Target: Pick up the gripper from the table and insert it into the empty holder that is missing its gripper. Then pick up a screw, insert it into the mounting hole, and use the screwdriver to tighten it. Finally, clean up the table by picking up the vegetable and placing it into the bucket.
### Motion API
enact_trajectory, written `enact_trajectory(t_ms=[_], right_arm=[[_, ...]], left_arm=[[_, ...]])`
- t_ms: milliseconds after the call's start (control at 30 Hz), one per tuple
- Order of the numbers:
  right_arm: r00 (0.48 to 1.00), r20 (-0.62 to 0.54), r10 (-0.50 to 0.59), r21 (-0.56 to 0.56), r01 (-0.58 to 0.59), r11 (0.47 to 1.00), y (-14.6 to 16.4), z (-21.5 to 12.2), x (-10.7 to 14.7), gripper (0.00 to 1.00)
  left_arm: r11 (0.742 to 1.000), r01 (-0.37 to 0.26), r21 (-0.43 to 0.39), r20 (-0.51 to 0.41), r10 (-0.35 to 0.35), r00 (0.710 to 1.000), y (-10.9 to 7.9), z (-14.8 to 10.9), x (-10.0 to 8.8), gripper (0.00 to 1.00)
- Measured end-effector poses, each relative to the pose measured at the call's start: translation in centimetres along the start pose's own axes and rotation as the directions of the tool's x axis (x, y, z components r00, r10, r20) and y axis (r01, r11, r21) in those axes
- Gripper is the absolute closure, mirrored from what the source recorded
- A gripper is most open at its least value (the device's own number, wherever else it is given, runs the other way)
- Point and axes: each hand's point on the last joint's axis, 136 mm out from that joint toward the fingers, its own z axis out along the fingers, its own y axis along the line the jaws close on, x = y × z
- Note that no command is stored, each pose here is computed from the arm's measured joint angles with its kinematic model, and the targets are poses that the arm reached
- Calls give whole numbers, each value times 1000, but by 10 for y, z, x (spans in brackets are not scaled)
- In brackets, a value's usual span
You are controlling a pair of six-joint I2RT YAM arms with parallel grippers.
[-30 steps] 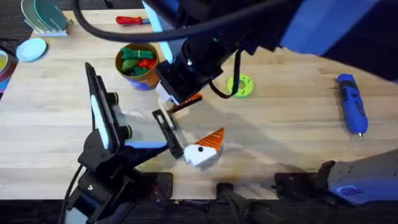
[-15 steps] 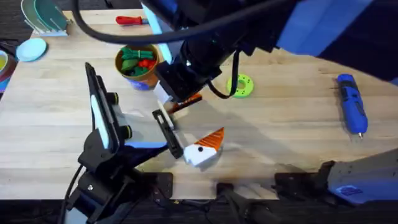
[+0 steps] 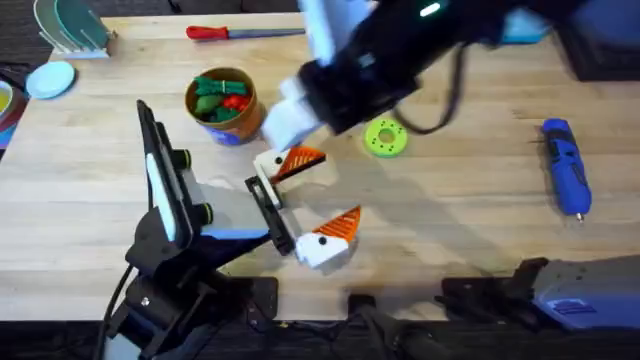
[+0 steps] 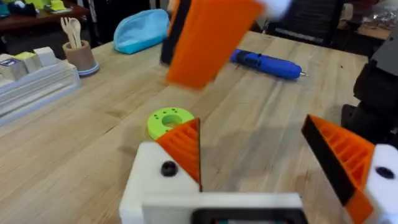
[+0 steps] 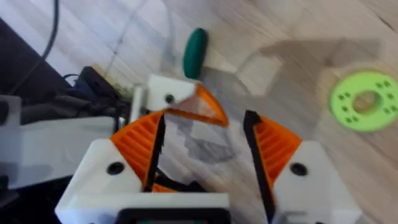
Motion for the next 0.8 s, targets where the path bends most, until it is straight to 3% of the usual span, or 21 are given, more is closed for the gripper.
enact_trajectory(t_ms=[367,567,800], right_arm=[[994,74,76,80,-82,993,-56,-85,40,223],[987,125,97,76,-107,991,-67,-99,87,222],[976,204,81,0,-83,997,-59,-114,136,216]], left_arm=[[1000,-3,0,0,3,1000,0,0,0,8],[1000,-4,0,0,4,1000,0,0,0,8],[1000,-4,-2,0,4,1000,0,0,0,8]])
